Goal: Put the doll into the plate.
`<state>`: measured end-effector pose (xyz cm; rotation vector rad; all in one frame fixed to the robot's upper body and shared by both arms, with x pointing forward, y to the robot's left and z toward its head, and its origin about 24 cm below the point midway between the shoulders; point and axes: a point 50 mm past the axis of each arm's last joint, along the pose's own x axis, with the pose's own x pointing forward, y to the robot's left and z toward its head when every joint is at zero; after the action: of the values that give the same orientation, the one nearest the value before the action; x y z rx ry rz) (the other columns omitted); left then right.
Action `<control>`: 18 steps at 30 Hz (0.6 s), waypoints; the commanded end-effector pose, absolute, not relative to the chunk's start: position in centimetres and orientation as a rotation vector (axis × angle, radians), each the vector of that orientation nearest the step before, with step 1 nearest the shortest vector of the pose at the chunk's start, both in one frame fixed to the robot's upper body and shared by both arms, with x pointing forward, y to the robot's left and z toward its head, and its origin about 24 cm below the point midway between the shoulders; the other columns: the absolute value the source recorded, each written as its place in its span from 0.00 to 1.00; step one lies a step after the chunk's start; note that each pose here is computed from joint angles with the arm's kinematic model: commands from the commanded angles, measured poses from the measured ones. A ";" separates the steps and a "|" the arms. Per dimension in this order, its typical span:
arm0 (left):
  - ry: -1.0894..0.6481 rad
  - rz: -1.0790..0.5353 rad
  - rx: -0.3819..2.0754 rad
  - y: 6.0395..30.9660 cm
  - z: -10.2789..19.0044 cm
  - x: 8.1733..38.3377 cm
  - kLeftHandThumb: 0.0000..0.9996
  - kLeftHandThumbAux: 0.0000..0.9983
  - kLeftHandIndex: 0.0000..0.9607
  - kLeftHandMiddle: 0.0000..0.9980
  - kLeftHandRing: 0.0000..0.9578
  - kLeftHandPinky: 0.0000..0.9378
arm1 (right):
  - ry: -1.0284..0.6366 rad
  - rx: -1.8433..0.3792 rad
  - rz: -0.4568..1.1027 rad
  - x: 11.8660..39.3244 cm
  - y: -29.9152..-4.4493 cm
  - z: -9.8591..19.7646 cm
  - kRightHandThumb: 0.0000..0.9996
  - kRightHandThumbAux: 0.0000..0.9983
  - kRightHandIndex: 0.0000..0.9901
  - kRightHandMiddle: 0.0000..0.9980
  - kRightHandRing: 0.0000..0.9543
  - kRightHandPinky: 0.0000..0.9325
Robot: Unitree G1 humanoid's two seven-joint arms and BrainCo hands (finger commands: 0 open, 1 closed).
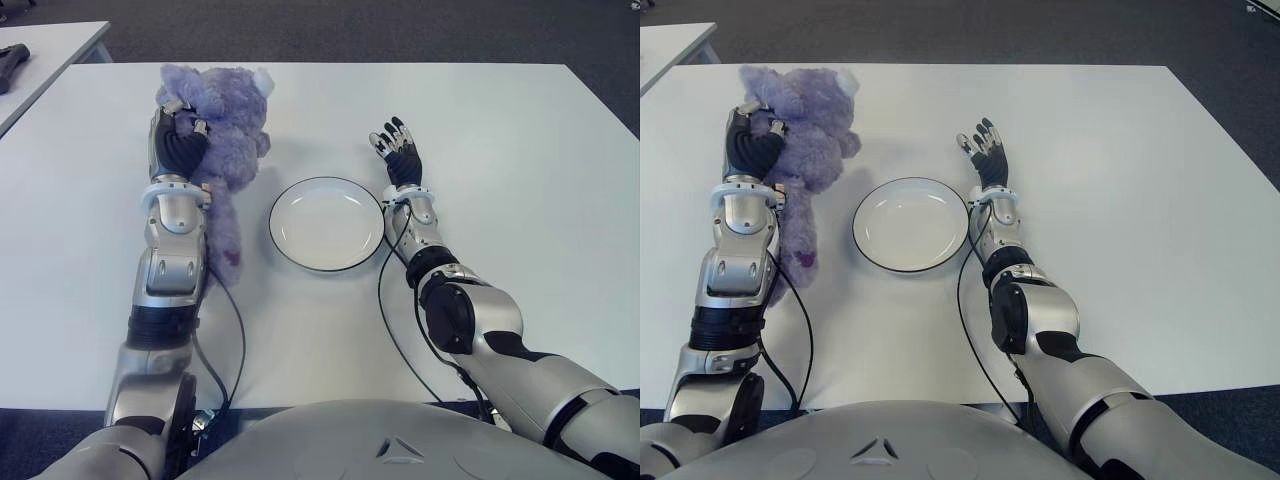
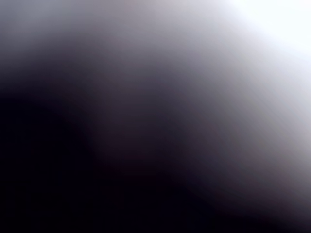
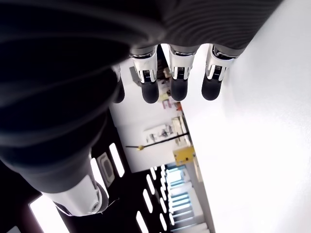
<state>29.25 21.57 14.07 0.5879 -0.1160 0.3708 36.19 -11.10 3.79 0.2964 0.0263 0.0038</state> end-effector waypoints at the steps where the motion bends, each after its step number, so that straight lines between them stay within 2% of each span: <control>1: -0.178 0.335 0.654 20.7 16.1 29.4 0.75 0.70 0.46 0.91 0.93 0.94 | 0.481 0.361 -0.049 29.1 -9.9 -6.2 0.31 0.75 0.05 0.00 0.00 0.03; 18: -0.285 0.284 0.703 18.8 17.7 28.6 0.75 0.70 0.46 0.86 0.90 0.92 | 0.479 0.367 -0.048 29.2 -9.8 -6.2 0.31 0.75 0.06 0.00 0.00 0.03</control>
<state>28.84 19.71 16.59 0.6630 -0.2322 0.3223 36.19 -11.09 3.79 0.2965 0.0262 0.0038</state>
